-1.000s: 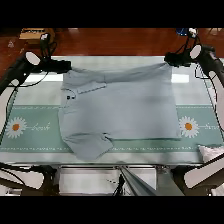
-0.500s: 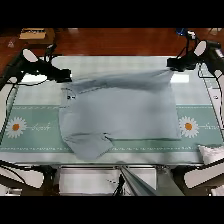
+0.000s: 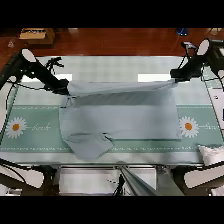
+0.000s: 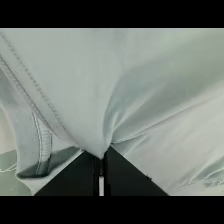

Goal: Fold the shirts.

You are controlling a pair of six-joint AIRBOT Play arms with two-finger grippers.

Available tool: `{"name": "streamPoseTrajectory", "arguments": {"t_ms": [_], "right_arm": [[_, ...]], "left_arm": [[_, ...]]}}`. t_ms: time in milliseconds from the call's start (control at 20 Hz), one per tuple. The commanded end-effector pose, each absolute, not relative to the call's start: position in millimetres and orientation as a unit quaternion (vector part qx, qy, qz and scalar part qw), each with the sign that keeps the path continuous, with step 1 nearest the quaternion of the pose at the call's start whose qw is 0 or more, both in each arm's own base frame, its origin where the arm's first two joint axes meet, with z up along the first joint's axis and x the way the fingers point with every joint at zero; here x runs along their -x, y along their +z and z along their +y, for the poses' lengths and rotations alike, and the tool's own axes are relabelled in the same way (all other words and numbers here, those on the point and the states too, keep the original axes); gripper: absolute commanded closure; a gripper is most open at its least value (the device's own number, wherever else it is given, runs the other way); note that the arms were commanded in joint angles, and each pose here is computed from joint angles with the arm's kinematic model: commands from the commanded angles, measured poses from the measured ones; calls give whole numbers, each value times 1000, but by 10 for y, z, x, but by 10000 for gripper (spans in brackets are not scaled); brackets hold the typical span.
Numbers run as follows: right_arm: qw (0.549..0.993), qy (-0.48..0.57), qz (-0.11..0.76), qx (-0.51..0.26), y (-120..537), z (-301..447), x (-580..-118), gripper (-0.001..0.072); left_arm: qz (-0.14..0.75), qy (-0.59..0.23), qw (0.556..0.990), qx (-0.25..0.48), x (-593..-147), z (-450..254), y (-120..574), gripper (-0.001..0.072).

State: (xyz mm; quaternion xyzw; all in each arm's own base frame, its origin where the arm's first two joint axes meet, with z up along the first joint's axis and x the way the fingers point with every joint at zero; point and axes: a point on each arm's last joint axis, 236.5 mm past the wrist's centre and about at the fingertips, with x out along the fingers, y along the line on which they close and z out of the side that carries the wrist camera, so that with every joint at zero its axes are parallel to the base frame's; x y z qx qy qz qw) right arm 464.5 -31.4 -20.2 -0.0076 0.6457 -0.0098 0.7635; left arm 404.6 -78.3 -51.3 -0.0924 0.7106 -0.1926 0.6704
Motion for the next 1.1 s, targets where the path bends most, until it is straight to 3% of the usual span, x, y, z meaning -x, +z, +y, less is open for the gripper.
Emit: {"name": "streamPoseTrajectory", "arguments": {"t_ms": [0,50,150,200,350,400,500,600,800,1000,1050], "right_arm": [[745,-6,667,4,-300,-288,-4504,679],[746,-5,666,4,-297,-284,-4508,615],[738,3,674,29,-287,-334,-4458,375],[727,8,685,44,-263,-375,-4381,343],[694,-21,718,52,-53,-704,-4034,342],[684,-47,727,48,28,-920,-3911,315],[678,-60,732,-25,162,-1130,-3664,257],[686,-41,716,-119,278,-1149,-3490,218],[741,-46,641,-198,446,-1243,-3394,218],[747,-53,629,-211,333,-1202,-3226,218],[744,-45,631,-216,286,-1152,-3204,218]], "left_arm": [[719,-181,665,95,-4043,-759,-596,678],[714,-180,670,94,-4077,-754,-581,647],[705,-177,679,95,-4138,-708,-495,427],[702,-176,683,97,-4154,-654,-403,427],[701,-166,685,110,-4037,-385,-69,403],[708,-161,678,120,-3927,-277,7,325],[722,-144,661,147,-3628,-74,60,296],[733,-127,645,176,-3246,23,-30,174],[745,-106,620,222,-2418,-104,-365,167],[761,-113,592,240,-1795,-365,-625,163],[765,-113,585,243,-1712,-396,-666,98]]}}
